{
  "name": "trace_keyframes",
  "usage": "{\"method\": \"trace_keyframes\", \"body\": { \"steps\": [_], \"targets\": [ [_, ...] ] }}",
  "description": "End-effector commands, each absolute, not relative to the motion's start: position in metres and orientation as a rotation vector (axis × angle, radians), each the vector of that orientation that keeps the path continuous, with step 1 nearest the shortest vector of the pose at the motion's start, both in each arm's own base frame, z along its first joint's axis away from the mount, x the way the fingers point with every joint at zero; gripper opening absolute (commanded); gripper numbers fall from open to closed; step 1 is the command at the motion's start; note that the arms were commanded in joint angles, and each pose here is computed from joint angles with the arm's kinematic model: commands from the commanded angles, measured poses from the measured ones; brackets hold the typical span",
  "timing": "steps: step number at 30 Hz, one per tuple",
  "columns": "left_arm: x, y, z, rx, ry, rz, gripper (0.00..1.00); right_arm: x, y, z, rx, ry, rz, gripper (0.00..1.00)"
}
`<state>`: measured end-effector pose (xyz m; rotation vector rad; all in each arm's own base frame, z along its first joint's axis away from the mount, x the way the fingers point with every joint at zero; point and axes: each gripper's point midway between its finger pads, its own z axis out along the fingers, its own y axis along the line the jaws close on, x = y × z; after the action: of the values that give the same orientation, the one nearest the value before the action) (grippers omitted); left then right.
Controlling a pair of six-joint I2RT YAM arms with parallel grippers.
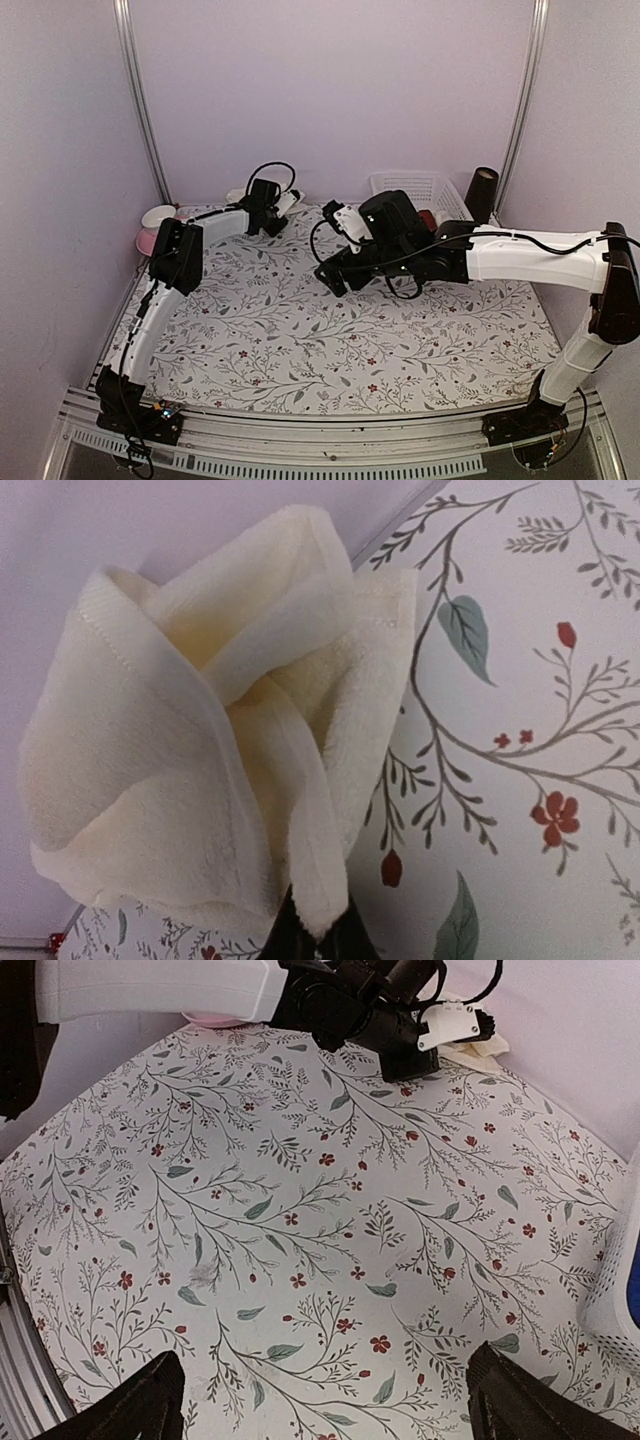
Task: Roll the towels
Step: Pick up the towel from the corner of the board.
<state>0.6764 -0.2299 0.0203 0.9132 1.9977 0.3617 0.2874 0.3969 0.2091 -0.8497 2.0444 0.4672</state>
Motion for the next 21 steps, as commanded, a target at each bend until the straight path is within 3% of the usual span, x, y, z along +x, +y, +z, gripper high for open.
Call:
{"method": "trace_keyframes", "body": {
  "steps": [1,9,17,21],
  "targets": [
    [0.659,-0.248,0.099,0.959,1.929,0.207,0.0,0.292,0.399,0.225,-0.826,2.013,0.451,0.99],
    [0.581,-0.27,0.148,1.158,1.91,-0.079,0.0,0.292,0.398,0.243,-0.816,1.937,0.491,0.99],
    [0.394,-0.265,0.17,1.497,1.807,-0.47,0.0,0.272,0.409,0.257,-1.069,1.825,0.533,1.0],
    [0.311,-0.244,0.158,1.615,1.733,-0.516,0.0,0.269,0.412,0.228,-1.222,1.831,0.453,0.93]
  ]
}}
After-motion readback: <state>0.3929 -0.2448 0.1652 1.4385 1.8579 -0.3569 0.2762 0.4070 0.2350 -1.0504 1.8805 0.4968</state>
